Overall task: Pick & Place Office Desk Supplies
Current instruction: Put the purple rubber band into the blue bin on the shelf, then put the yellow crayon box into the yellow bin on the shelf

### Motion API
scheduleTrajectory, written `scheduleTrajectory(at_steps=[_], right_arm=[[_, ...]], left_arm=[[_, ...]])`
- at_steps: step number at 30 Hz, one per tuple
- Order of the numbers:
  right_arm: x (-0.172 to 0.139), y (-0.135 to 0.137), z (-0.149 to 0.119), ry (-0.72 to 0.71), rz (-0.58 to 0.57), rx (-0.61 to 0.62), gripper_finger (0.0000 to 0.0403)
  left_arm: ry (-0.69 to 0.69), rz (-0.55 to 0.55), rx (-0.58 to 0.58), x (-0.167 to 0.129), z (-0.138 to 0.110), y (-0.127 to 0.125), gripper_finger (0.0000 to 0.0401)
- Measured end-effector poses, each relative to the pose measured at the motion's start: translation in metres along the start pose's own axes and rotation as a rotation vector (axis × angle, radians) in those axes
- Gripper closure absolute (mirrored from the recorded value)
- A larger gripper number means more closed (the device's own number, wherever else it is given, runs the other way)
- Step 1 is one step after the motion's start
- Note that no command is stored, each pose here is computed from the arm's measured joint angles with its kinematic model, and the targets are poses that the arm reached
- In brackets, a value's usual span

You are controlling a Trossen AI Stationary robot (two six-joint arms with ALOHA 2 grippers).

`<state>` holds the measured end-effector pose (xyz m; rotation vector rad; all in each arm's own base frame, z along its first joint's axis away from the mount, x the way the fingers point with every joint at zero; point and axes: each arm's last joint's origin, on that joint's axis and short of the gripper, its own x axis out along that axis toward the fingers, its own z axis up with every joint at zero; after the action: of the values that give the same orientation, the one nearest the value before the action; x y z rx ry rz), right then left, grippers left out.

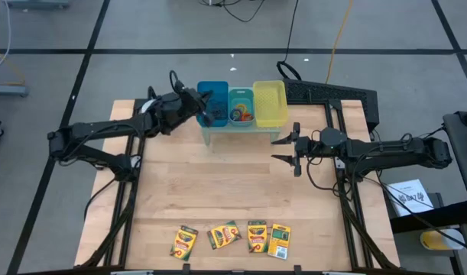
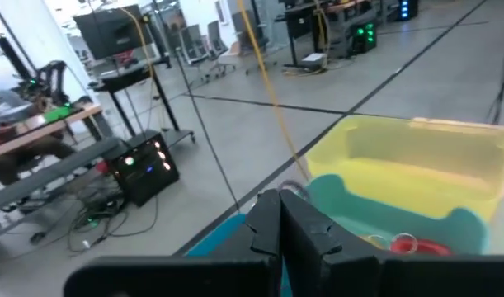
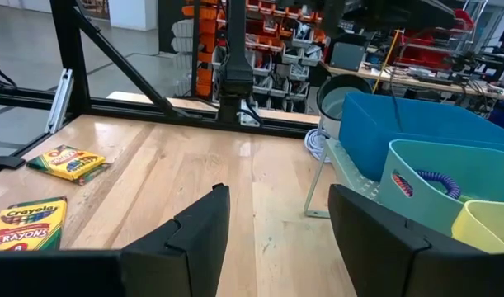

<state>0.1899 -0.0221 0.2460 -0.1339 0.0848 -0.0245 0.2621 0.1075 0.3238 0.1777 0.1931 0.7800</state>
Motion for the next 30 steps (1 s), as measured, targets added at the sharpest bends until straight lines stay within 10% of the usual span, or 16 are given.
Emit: scheduleTrajectory(at_steps=[19,30], right_arm=[[0.000,0.000,0.000,0.005,0.001,0.000,0.0206],[0.000,0.000,-0.001,0.014,0.002,0.003,0.0206]], left_arm=[[0.140,0.064,-0.174,0.000,-0.015,0.001,0.0178],[0.215,-0.516,-0.179,-0.040,-0.009,-0.041,0.0151]])
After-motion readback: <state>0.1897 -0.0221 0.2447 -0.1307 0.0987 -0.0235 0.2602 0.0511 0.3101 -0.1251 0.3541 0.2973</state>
